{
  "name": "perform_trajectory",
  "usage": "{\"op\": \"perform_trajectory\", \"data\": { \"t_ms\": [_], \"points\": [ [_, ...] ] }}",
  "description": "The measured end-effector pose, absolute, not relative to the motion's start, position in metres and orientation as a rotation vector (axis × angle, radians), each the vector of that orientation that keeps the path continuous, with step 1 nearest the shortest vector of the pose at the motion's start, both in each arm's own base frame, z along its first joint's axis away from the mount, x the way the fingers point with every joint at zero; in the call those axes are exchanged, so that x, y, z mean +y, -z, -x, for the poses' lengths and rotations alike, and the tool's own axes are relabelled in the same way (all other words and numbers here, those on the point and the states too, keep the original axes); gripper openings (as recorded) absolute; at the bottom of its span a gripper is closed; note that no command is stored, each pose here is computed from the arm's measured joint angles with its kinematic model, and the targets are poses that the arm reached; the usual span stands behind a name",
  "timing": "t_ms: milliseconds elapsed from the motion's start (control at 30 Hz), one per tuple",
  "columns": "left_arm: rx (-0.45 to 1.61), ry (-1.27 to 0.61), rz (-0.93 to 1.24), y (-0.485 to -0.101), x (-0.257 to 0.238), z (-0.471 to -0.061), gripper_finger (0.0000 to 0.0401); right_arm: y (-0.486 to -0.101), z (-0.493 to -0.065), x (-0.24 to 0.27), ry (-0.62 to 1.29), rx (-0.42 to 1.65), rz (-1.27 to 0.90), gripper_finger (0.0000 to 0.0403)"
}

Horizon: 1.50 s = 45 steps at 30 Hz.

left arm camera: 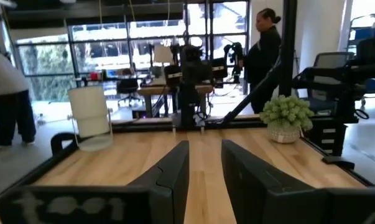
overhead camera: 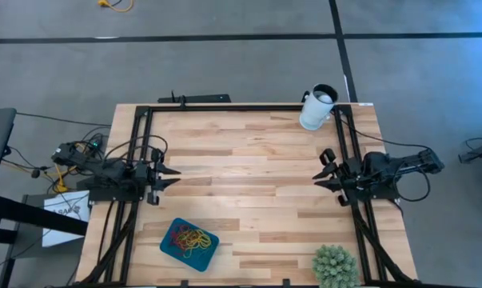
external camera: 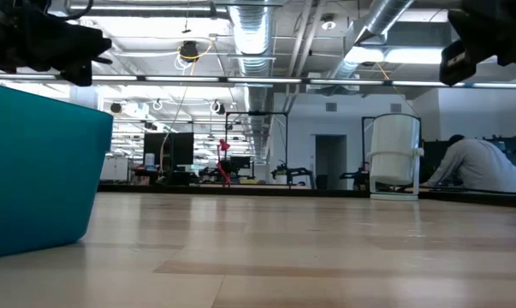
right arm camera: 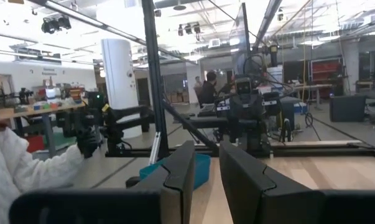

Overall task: Pick and place items into bin
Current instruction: Return to Home Position

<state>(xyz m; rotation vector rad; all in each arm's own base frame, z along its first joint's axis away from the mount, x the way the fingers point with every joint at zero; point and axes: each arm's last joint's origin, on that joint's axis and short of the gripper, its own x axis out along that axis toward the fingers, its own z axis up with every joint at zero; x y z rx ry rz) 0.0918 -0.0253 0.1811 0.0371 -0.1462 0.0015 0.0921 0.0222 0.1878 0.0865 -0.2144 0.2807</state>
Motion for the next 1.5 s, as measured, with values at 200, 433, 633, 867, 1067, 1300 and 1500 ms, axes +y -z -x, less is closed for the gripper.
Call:
{"op": "perform_trajectory", "data": {
  "t_ms": [200, 433, 633, 867, 1067, 1300, 1500],
  "points": [
    [-0.132, -0.033, -0.022, -0.180, -0.024, -0.092, 0.0085, -0.184, -0.093, 0.022, -0.277, -0.181, -0.086, 0.0070],
    [-0.086, -0.029, -0.036, -0.175, -0.025, -0.093, 0.0085, -0.180, -0.094, 0.023, -0.276, -0.142, -0.083, 0.0070],
    [-0.075, -0.027, -0.033, -0.173, -0.025, -0.093, 0.0085, -0.172, -0.095, 0.023, -0.274, -0.054, -0.086, 0.0070],
    [-0.075, -0.026, -0.027, -0.173, -0.025, -0.093, 0.0085, -0.167, -0.095, 0.023, -0.273, -0.001, -0.144, 0.0070],
    [-0.075, -0.027, -0.035, -0.173, -0.025, -0.093, 0.0085, -0.167, -0.095, 0.023, -0.273, -0.009, -0.077, 0.0070],
    [-0.074, -0.026, -0.035, -0.173, -0.025, -0.093, 0.0085, -0.167, -0.095, 0.023, -0.273, -0.009, -0.080, 0.0070],
    [-0.074, -0.026, -0.027, -0.173, -0.025, -0.093, 0.0085, -0.167, -0.095, 0.023, -0.273, -0.009, -0.080, 0.0070]
  ]
}}
